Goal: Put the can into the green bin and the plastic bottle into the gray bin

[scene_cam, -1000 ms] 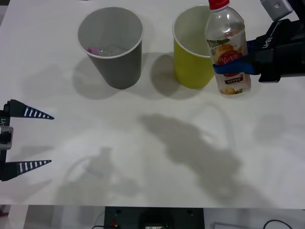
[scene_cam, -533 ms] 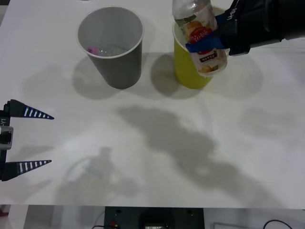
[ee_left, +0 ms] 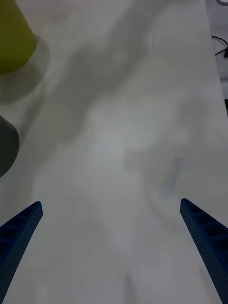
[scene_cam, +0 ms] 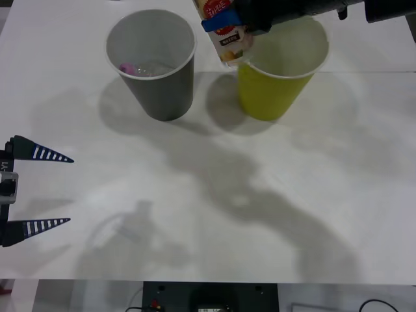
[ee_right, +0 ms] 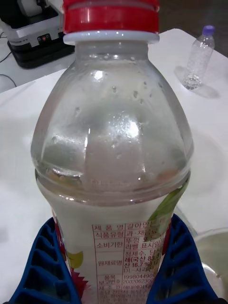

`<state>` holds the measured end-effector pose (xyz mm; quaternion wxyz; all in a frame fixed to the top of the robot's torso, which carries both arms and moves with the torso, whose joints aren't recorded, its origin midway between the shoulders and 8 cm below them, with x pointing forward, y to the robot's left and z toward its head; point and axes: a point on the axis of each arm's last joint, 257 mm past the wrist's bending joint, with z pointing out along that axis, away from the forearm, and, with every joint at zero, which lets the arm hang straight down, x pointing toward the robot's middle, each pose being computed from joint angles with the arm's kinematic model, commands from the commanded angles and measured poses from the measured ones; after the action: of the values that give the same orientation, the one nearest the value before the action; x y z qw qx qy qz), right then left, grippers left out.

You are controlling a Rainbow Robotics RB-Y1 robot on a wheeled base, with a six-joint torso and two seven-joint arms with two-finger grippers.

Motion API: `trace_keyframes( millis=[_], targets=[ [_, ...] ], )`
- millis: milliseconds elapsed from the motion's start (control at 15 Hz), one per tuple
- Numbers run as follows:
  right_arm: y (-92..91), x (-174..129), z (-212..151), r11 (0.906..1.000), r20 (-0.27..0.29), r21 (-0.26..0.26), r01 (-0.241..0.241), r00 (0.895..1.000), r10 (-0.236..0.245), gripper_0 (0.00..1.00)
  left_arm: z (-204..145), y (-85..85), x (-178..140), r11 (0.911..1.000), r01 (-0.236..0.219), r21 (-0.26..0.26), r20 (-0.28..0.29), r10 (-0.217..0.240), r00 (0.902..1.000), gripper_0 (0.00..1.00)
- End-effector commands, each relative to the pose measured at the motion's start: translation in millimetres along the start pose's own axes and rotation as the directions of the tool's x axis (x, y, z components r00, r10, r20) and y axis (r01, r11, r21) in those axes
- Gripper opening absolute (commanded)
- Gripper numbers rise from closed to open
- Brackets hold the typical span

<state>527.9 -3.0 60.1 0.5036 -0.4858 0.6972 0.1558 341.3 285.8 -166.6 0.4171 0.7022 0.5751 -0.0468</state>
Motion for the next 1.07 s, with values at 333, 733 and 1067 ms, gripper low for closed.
trace_keyframes(
  millis=[333, 733, 1067],
  targets=[
    [-19.7, -38, 85, 0.9980, 0.048, 0.063, 0.007, 0.999, -0.010, 0.00, 0, 0.0, 0, 1.0000, 0.000, 0.000, 0.000, 0.000, 1.0000, 1.00],
    [-7.1, -60, 124, 0.9977, 0.085, 0.063, 0.025, 0.996, -0.031, 0.00, 0, 0.0, 0, 1.0000, 0.000, 0.000, 0.000, 0.000, 1.0000, 1.00],
    [8.5, -60, 132, 0.9985, 0.075, 0.036, 0.041, 0.996, -0.043, 0.22, 0, 0.0, 0, 1.0000, 0.000, 0.000, 0.000, 0.000, 1.0000, 1.00]
  ],
)
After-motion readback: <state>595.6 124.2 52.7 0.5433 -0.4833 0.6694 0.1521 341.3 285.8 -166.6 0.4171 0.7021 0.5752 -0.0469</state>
